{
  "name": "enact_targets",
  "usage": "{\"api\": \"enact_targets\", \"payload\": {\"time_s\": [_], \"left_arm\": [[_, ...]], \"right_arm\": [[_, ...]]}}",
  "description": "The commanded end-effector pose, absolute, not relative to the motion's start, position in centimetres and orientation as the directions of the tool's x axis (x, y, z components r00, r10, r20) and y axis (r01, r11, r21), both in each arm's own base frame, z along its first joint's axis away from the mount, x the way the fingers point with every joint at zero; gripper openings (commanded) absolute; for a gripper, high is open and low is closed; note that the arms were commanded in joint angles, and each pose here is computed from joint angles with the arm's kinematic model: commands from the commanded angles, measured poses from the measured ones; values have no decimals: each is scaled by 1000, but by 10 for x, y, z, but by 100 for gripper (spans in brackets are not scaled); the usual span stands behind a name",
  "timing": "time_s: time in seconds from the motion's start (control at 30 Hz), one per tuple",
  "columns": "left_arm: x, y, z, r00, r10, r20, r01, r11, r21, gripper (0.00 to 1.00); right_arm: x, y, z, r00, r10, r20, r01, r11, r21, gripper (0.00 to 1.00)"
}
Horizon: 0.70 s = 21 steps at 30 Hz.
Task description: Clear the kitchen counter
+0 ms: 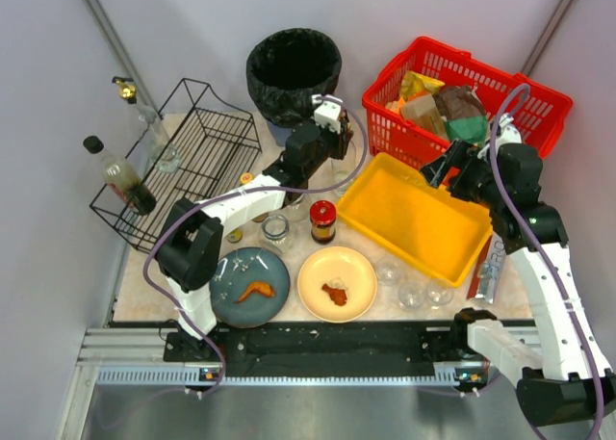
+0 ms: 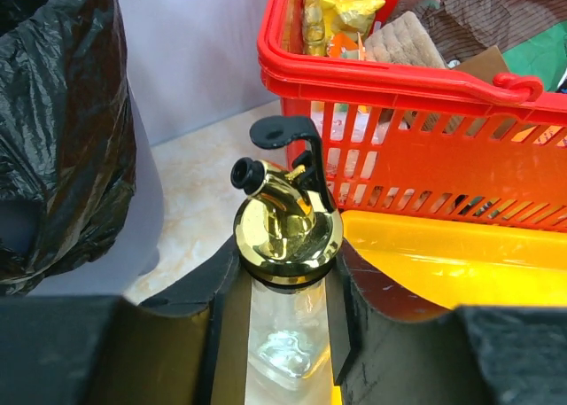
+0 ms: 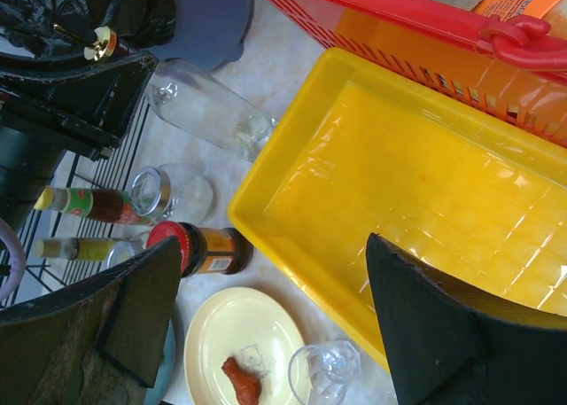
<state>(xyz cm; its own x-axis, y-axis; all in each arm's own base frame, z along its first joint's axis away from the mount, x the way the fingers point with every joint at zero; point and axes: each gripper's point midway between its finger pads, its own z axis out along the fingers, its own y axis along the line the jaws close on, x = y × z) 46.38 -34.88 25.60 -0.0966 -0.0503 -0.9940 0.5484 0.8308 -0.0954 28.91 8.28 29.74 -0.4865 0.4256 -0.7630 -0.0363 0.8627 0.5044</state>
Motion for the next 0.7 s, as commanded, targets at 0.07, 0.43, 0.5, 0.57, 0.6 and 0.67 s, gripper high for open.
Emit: {"api": "enact_targets", "payload": {"time_s": [0.07,0.43,0.5,0.57,0.6,0.67], "left_arm": [[468,-351,299,10,-115,-993,538,838,-91,20],[462,-332,377,135,-156,-978,488,870,-71,0],[460,-325,394,153,-165,-974,466,882,-76,0],[459,-317,410,174,-171,-970,443,893,-78,0],[457,-314,417,184,-174,-967,437,896,-78,0],[452,-307,436,210,-187,-960,430,899,-81,0]], "right_arm": [[288,74,301,-450,414,-791,-28,879,476,83],[285,73,302,-450,408,-795,-30,882,470,83],[285,72,302,-448,410,-794,-27,882,470,83],[285,72,302,-448,408,-796,-27,883,468,83],[285,72,303,-445,410,-796,-26,883,469,83],[285,72,301,-448,410,-795,-23,883,468,83]]}}
